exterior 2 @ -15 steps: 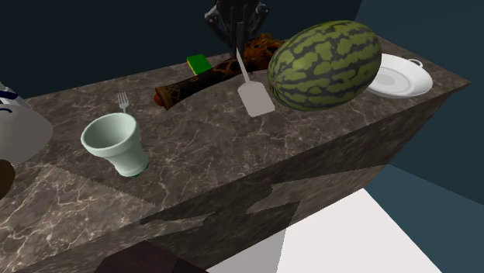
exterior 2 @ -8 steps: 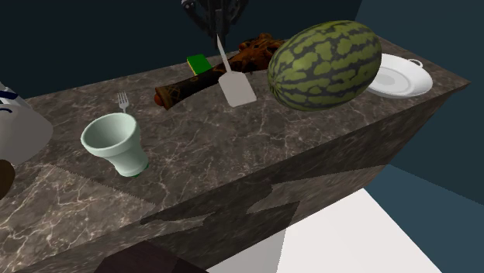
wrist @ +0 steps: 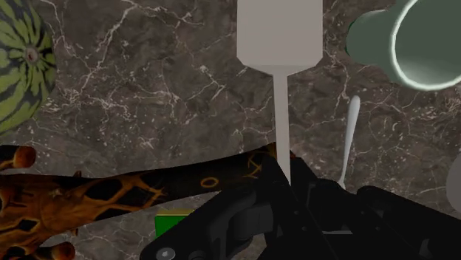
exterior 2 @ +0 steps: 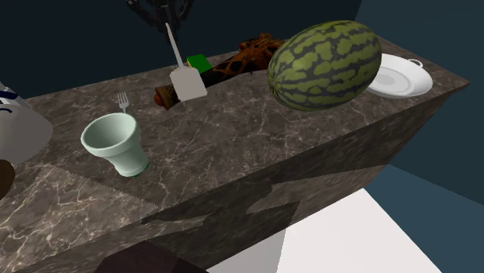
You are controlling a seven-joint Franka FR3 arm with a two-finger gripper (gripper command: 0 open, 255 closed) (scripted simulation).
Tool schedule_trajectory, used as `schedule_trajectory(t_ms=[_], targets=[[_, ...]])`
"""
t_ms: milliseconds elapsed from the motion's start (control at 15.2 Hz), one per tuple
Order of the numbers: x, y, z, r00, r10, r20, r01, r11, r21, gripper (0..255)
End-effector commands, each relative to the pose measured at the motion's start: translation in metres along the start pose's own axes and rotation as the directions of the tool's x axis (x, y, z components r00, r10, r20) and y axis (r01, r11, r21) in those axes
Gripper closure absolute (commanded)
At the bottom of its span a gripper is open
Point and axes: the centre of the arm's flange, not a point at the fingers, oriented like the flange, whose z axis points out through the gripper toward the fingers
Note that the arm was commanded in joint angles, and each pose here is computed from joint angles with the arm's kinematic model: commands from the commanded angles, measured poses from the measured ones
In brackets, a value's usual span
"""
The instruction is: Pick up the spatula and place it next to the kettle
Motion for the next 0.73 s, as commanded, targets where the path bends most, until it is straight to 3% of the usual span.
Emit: schedule_trajectory(t_ms=[0,660], targets=[[0.013,-0.021,0.004,1.0,0.002,0.0,-0.002,1.0,0.0,255],[0.086,-0.131,0.008,1.0,0.002,0.0,-0.002,1.0,0.0,255]])
